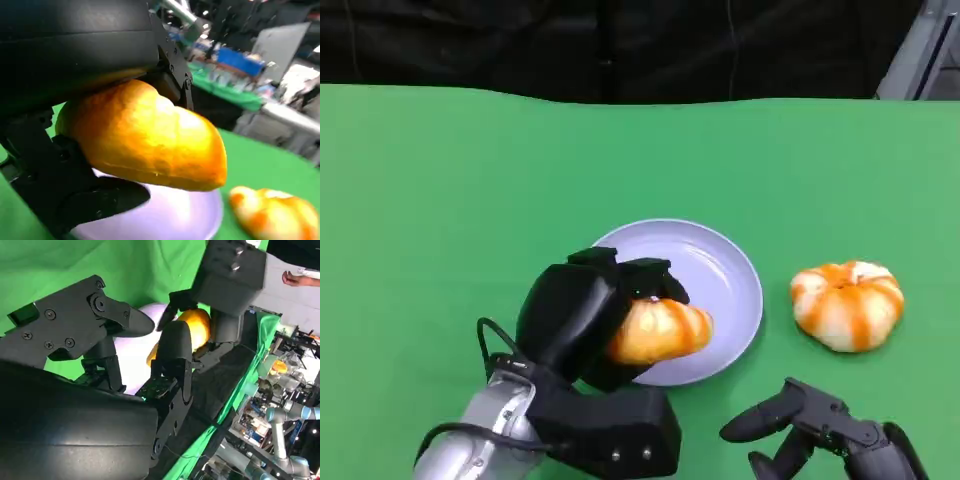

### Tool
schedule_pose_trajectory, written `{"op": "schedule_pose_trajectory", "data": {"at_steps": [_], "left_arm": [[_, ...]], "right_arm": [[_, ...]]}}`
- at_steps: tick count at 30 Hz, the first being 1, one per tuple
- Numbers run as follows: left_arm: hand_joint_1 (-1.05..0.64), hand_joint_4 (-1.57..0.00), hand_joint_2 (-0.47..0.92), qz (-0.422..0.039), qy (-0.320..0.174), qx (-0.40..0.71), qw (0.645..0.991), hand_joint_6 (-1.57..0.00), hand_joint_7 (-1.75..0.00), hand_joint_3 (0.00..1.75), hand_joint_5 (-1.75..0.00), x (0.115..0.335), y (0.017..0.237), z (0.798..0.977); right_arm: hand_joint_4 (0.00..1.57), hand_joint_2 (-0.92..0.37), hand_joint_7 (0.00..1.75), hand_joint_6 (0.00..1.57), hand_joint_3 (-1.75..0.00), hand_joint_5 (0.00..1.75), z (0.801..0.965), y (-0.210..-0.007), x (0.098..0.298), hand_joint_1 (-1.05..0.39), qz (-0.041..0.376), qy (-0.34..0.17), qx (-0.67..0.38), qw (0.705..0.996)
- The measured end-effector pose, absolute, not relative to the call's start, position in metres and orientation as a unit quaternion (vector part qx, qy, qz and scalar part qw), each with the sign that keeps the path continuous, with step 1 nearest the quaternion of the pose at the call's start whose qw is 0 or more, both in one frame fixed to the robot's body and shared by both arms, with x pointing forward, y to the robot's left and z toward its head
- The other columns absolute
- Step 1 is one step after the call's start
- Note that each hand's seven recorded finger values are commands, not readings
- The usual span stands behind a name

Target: Grasp the bread from the table and place it into the plate.

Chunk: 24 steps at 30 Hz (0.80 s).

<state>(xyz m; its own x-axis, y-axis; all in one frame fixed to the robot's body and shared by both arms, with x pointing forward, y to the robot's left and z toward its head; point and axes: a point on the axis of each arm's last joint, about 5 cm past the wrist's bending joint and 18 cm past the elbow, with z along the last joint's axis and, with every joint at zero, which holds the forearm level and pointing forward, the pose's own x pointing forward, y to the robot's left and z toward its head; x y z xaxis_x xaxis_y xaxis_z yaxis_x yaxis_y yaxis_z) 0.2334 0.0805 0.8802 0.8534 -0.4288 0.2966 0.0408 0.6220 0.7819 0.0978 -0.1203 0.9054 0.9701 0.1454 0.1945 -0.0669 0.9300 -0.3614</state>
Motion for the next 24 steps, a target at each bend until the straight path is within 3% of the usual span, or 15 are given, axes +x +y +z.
{"op": "schedule_pose_trajectory", "data": {"at_steps": [1,2,4,7,10,15,24], "left_arm": [[-0.33,-0.13,0.9,-0.133,-0.232,0.431,0.862,-0.39,-0.12,0.15,-0.7,0.234,0.079,0.881],[-0.34,-0.07,0.91,-0.129,-0.224,0.466,0.846,-0.34,-0.09,0.12,-0.65,0.235,0.077,0.881],[-0.46,-0.01,0.92,-0.115,-0.201,0.535,0.812,-0.18,-0.05,0.18,-0.29,0.237,0.075,0.879],[-0.62,0.0,0.92,-0.113,-0.184,0.591,0.777,-0.03,-0.01,0.32,-0.05,0.237,0.073,0.879],[-0.72,0.0,0.92,-0.123,-0.163,0.636,0.744,0.0,0.0,0.51,0.0,0.236,0.071,0.879],[-0.8,0.0,0.92,-0.141,-0.136,0.662,0.723,0.0,0.0,0.61,0.0,0.236,0.074,0.883],[-0.88,0.0,0.92,-0.177,-0.112,0.592,0.778,0.0,0.0,0.62,0.0,0.234,0.088,0.902]], "right_arm": [[0.73,-0.65,1.01,0.66,-0.81,1.5,0.905,-0.12,0.098,-0.11,0.054,-0.109,-0.178,0.976],[0.73,-0.65,1.01,0.66,-0.81,1.5,0.905,-0.12,0.098,-0.11,0.055,-0.11,-0.177,0.977],[0.73,-0.64,1.02,0.66,-0.8,1.5,0.905,-0.12,0.099,-0.11,0.056,-0.11,-0.175,0.977],[0.73,-0.65,1.02,0.66,-0.8,1.49,0.903,-0.12,0.099,-0.12,0.058,-0.106,-0.175,0.977],[0.73,-0.66,1.02,0.65,-0.79,1.49,0.901,-0.118,0.099,-0.11,0.06,-0.102,-0.173,0.978],[0.79,-0.66,1.01,0.67,-0.76,1.45,0.902,-0.113,0.101,-0.15,0.063,-0.108,-0.17,0.978],[0.79,-0.68,0.94,0.7,-0.72,1.41,0.898,-0.111,0.112,-0.15,0.062,-0.113,-0.188,0.974]]}}
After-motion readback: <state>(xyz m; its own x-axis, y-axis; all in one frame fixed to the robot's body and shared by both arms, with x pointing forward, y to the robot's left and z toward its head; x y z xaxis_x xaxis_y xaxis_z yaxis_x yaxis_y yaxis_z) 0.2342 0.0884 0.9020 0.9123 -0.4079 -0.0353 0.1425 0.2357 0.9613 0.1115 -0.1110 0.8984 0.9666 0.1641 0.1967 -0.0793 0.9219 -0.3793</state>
